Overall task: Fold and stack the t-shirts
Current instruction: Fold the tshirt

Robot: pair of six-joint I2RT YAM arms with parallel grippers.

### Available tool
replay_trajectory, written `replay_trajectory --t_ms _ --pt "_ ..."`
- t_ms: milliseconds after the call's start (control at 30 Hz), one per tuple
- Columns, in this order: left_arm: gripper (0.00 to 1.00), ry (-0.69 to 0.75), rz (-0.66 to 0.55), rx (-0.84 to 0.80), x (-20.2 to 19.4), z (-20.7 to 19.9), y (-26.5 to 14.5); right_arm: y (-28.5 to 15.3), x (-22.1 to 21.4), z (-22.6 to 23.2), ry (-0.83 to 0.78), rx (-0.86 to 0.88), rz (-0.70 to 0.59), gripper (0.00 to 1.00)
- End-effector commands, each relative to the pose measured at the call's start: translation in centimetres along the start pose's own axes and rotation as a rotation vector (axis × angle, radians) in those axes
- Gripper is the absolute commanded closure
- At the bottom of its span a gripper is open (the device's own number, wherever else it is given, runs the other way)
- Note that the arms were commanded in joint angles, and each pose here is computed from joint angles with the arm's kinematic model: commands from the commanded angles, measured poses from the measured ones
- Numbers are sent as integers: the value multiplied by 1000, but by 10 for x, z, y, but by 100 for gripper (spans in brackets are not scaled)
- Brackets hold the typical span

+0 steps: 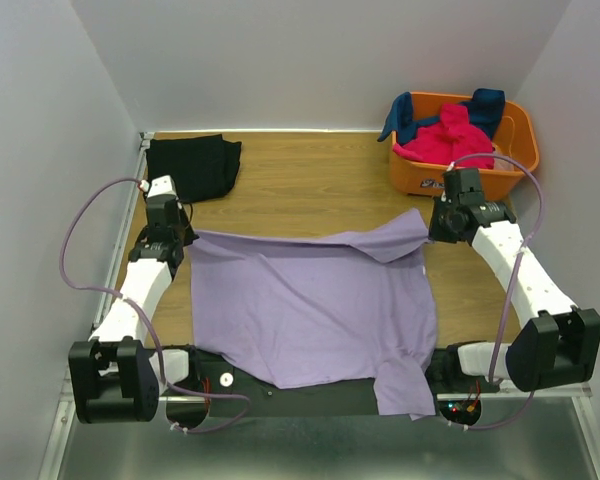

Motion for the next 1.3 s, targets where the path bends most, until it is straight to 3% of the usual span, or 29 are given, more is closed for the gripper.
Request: replay_trajectory --t_ms 0,167,400,467,500,533,567,600,667,800,867,933,1267 --pt "100 -64 -16 3 9 -1 -17 -15 0 -5 7 0 -7 100" --pt "100 -79 33 -5 -1 0 -27 -13 -11 -7 5 -6 36 100" --pt "96 -226 78 -35 8 -9 -43 -14 -14 -5 16 3 86 100" --pt "86 -255 115 -9 7 -8 -49 -16 -18 -3 18 12 128 100" --pt "72 -286 133 30 8 -4 -59 -18 -17 -1 31 28 142 99" --pt "64 -305 133 44 9 -3 -66 -21 -18 -1 35 31 150 91" --pt "52 -319 127 53 11 -1 -73 -25 -21 -2 39 25 169 77" --pt "13 -347 133 61 11 -1 -81 -28 -22 -3 43 23 170 42" --pt "2 -418 78 58 23 1 -101 -40 -19 -5 54 20 145 20" --pt "2 -494 -49 -9 45 -2 -118 -39 -3 -4 57 -7 85 14" --pt "2 -481 -32 -25 44 -8 -99 -24 11 3 57 -5 62 14" --pt "2 -448 71 -61 36 -20 -70 -12 22 9 53 0 50 16" --pt "2 -404 201 -198 38 -55 20 69 58 33 72 34 -10 25"
Point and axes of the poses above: each gripper's point midway between its finger pads, its own y axis out along the fingers, its own z axis along the line the jaws close on, x = y × z, the point moved 7 cm from there along -y, back along the fingers, and after that the axes turned 5 degrees about y, right-handed, at the moved point
